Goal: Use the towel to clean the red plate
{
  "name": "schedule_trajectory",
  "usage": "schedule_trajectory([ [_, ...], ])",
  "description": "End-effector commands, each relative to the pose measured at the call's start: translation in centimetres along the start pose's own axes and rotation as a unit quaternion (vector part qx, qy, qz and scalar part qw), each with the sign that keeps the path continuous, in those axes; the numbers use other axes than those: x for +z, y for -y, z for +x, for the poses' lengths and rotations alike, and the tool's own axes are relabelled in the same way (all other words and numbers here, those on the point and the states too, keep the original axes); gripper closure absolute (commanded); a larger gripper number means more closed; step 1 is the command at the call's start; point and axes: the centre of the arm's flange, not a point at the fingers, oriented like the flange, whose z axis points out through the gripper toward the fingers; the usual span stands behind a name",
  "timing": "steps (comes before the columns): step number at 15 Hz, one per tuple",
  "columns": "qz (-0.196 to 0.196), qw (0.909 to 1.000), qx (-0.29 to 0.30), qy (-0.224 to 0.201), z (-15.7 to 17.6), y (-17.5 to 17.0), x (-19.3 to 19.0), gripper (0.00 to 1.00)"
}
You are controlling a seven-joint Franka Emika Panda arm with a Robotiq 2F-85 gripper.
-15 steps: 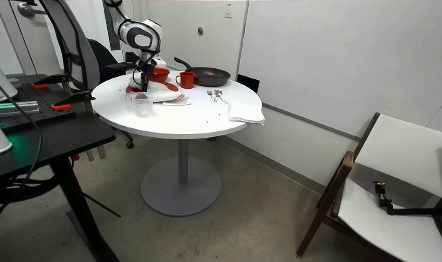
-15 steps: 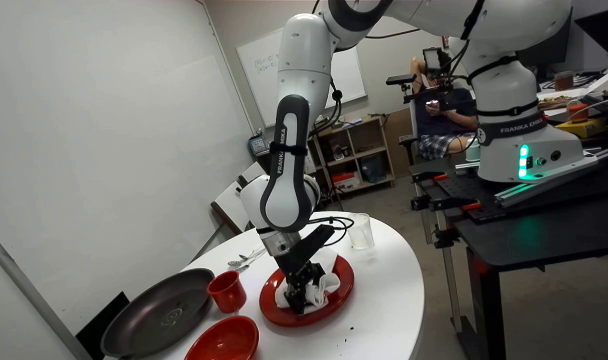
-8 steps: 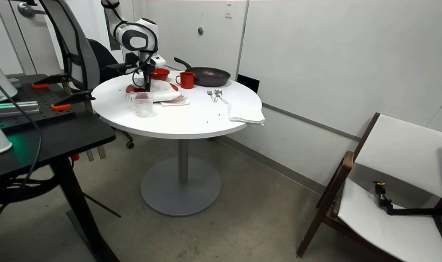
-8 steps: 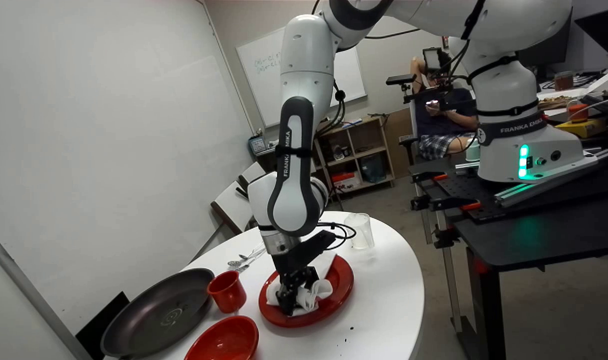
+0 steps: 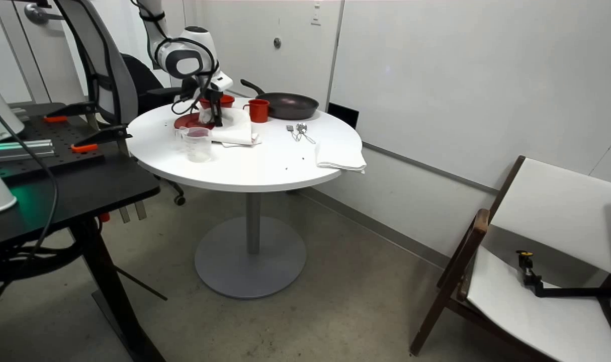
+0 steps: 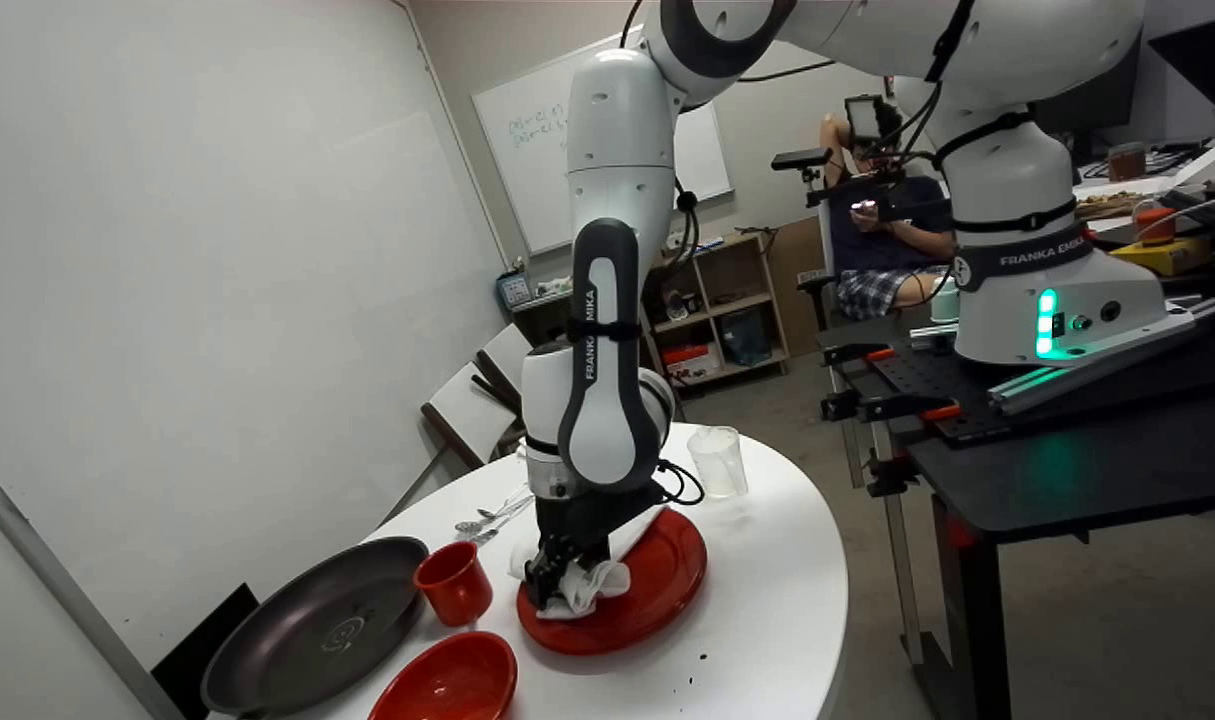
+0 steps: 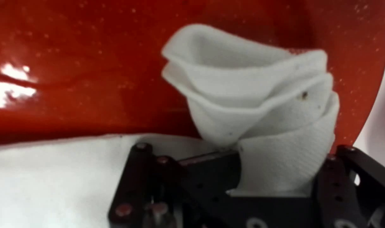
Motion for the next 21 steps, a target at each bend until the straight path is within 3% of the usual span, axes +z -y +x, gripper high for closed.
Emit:
schedule_trajectory([
  [1,-0.02,0.9983,0.015,-0.052,0.3,-0.6,0.4,0.98],
  [5,-0.069,0.9944,0.012,-0.08,1.5,-2.2,0.5,0.99],
  [8,-0.105,0.9917,0.01,-0.073,1.9,-3.0,0.2,0.99],
  [15,-0.172,0.9837,-0.021,0.048,1.9,-3.4,-0.8,1.0],
  [21,-0.242,0.9554,-0.058,0.158,0.9,-4.1,-1.2,1.0],
])
